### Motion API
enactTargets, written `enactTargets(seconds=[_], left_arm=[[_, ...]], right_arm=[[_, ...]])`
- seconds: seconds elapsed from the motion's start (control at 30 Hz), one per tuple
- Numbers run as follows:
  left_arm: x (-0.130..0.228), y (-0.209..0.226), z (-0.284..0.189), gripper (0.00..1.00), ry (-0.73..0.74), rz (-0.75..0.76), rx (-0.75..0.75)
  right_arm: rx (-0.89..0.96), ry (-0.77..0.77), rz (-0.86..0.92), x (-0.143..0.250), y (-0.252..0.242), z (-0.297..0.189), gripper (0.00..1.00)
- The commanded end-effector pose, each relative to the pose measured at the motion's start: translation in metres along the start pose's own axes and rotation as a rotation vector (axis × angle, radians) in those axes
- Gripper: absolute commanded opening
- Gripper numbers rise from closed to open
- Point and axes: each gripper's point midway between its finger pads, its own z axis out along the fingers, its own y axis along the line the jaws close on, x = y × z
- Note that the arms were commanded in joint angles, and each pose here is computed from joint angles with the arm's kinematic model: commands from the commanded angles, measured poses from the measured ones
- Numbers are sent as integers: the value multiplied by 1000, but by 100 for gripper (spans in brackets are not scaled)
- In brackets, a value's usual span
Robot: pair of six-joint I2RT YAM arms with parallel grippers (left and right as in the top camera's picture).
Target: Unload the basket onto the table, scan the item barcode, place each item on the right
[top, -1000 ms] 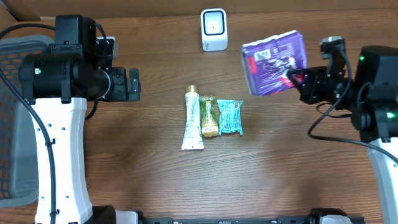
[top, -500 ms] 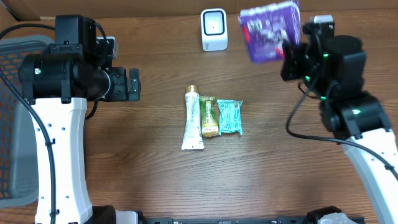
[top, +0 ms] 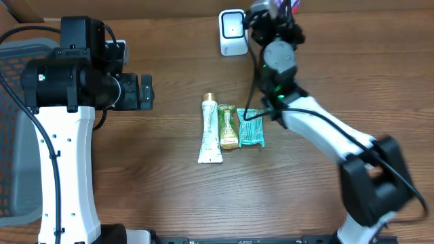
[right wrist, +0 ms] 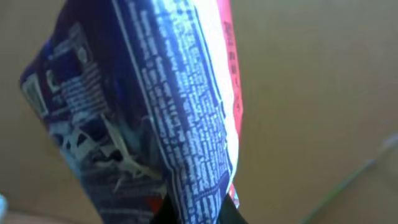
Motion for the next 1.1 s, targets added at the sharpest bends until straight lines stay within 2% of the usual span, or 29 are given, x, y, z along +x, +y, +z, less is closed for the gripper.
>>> enactTargets(seconds=[0.0, 0.1, 0.3, 0.4, 0.67, 1.07], left_arm=[[-2, 0, 2, 99, 4, 18, 5], [-2, 0, 2, 100, 4, 18, 5], [-2, 0, 2, 100, 4, 18, 5], [-2, 0, 2, 100, 4, 18, 5], [-2, 0, 2, 100, 4, 18, 5], [-2, 0, 2, 100, 4, 18, 5]], right_arm=[[51, 48, -350, 17, 18, 13, 4], [42, 46, -398, 24, 41, 28, 4], [5, 25, -425, 10, 68, 56, 4], [-13, -12, -423, -1, 73, 61, 4], [-95, -57, -485, -1, 94, 60, 4], [-148, -51, -519, 33, 131, 63, 4]])
